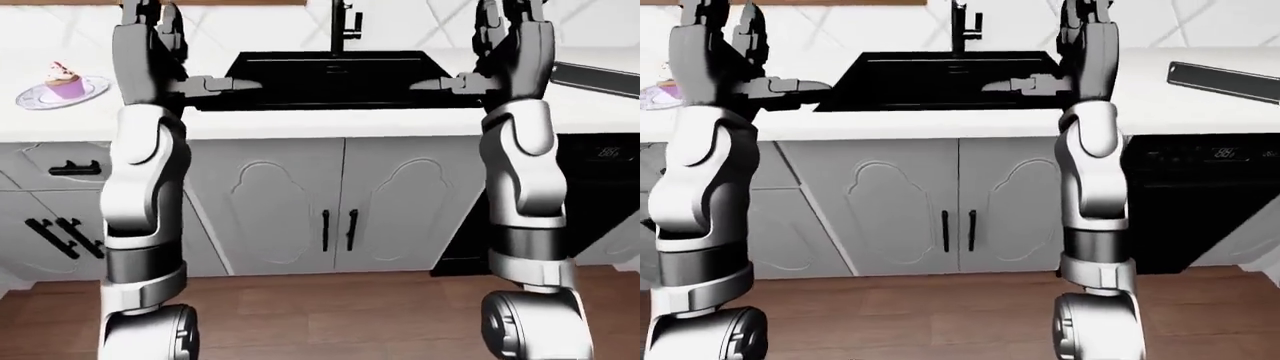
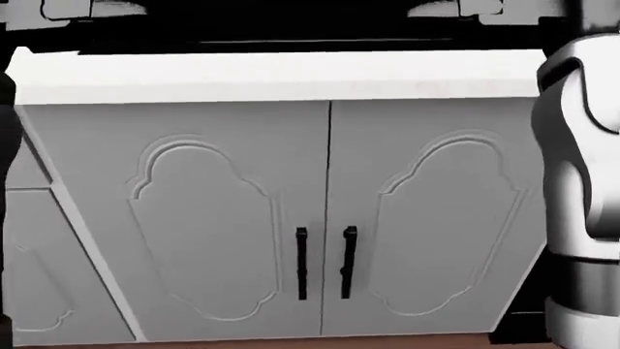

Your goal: Move the dessert items from the plate to the tray.

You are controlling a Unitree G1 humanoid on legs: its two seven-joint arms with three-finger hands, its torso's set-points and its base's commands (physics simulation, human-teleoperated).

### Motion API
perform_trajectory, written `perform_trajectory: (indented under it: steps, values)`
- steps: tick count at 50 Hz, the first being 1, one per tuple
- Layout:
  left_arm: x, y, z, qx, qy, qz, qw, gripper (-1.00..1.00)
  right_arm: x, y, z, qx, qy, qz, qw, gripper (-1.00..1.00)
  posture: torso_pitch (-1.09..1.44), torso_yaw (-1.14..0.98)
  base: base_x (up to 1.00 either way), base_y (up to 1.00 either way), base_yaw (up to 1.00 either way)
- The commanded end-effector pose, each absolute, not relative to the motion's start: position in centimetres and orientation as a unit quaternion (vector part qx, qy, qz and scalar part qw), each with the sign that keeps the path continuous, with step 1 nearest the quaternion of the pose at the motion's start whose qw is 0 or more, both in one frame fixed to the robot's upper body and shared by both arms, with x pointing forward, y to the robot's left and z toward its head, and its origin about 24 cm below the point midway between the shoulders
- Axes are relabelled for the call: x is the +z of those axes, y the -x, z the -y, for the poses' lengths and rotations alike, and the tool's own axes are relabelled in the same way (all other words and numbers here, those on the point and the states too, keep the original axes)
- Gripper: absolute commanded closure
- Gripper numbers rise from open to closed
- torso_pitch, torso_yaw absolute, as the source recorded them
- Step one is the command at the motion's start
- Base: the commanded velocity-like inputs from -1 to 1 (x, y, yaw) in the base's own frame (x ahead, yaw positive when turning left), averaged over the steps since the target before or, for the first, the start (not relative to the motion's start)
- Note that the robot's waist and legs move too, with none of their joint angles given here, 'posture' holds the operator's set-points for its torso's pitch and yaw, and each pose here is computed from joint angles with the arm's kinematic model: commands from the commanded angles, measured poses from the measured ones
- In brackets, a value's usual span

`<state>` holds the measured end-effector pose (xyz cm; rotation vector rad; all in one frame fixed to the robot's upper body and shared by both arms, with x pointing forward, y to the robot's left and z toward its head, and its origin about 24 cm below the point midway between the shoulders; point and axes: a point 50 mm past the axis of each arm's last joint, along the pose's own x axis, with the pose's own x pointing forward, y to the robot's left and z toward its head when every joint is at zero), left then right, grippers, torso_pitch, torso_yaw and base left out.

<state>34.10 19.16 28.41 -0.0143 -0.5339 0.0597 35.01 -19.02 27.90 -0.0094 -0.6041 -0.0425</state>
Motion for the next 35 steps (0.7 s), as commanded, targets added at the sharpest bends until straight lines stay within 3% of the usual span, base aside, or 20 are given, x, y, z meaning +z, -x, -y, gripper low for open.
perform_trajectory:
  steps: [1,7,35]
  values:
    - [30.7,-33.0,-20.4,0.052,0.009,0.313,0.948,-1.0,30.2,-34.4,17.8,0.0,0.005,0.34,0.94,-1.0,0.0,0.0,0.38,0.0,1.0]
    - [30.8,-32.8,-20.2,0.048,0.008,0.319,0.947,-1.0,30.1,-34.7,17.9,-0.002,0.006,0.339,0.941,-1.0,0.0,0.0,0.39,0.0,1.0]
    - [31.4,-32.8,-20.8,0.062,0.015,0.329,0.942,-1.0,30.0,-34.8,18.0,-0.013,0.008,0.338,0.941,-1.0,0.0,0.0,0.3,1.0,0.0]
